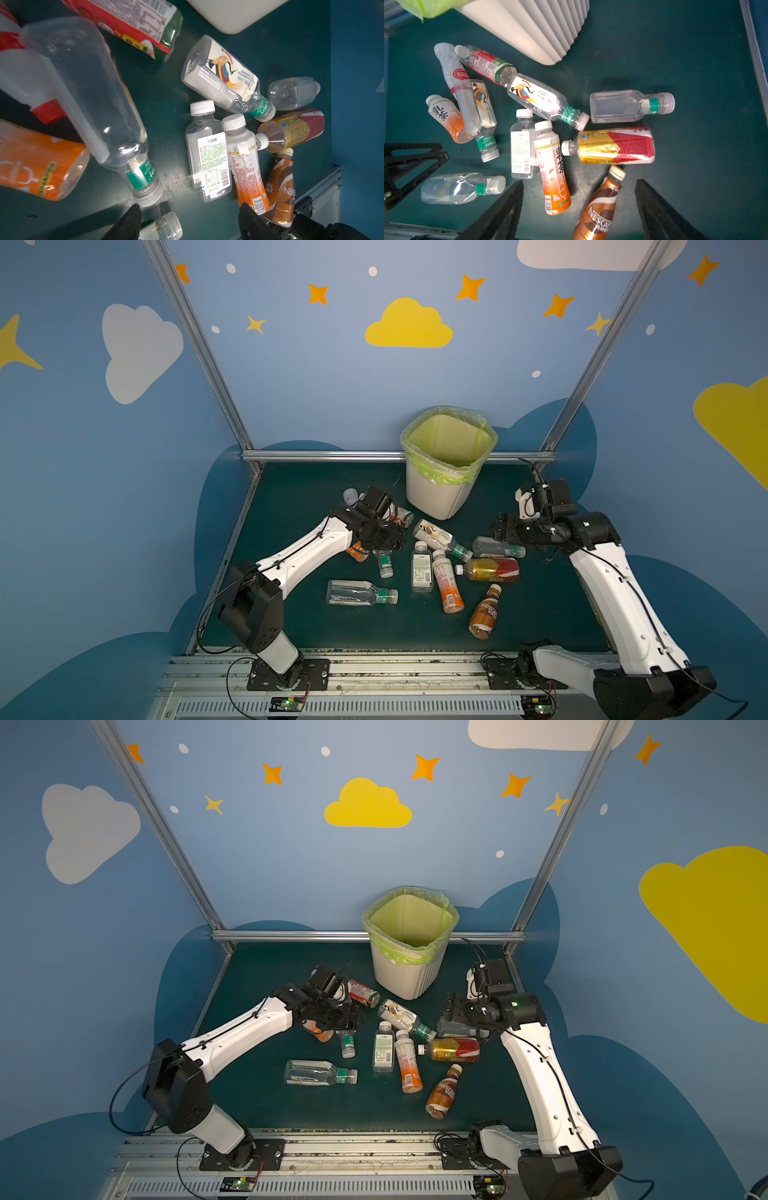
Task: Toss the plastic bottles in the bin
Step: 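Grasp the clear white-label bottle with the left gripper while the right arm lowers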
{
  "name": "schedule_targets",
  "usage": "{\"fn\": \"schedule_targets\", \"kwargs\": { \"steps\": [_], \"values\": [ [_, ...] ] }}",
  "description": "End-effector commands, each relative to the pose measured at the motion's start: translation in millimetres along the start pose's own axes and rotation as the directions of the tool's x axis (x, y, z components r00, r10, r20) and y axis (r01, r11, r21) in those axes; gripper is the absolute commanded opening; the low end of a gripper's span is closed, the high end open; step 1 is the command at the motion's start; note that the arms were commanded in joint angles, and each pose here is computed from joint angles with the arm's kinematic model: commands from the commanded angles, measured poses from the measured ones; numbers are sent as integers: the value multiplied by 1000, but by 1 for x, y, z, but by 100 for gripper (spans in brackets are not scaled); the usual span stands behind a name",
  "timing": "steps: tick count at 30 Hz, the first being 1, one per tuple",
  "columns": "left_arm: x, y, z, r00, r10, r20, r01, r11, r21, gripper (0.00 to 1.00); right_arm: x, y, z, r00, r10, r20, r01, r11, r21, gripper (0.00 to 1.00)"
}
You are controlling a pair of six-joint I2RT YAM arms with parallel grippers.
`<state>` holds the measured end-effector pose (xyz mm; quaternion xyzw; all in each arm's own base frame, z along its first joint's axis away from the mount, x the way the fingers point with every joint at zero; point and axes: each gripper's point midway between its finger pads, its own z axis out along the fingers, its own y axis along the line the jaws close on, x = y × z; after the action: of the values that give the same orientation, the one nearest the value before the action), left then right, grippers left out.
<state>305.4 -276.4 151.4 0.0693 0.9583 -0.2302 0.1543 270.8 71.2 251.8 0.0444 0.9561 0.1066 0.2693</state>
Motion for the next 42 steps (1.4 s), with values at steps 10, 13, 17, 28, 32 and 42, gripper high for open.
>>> {"fn": "schedule_targets", "kwargs": {
  "steps": [10,13,17,28,32,42],
  "values": [
    [41,-26,33,996,3,-94,-11,996,-84,74,28,-8,15,997,-27,-66,26,999,-25,85],
    [52,-40,35,994,13,-110,-20,998,-66,74,33,-5,19,996,-26,-85,22,999,-49,85],
    [62,-46,43,992,18,-125,-29,996,-88,74,38,-2,25,995,-24,-100,17,997,-76,85],
    [51,-33,82,982,78,-174,-115,971,-212,81,39,5,21,995,-25,-99,14,993,-119,86],
    [50,-34,94,978,86,-192,-127,969,-213,81,38,6,17,996,-22,-88,11,992,-123,86],
    [50,-28,109,975,84,-208,-133,962,-238,83,41,6,13,997,-19,-77,8,991,-132,86]
  ]
}}
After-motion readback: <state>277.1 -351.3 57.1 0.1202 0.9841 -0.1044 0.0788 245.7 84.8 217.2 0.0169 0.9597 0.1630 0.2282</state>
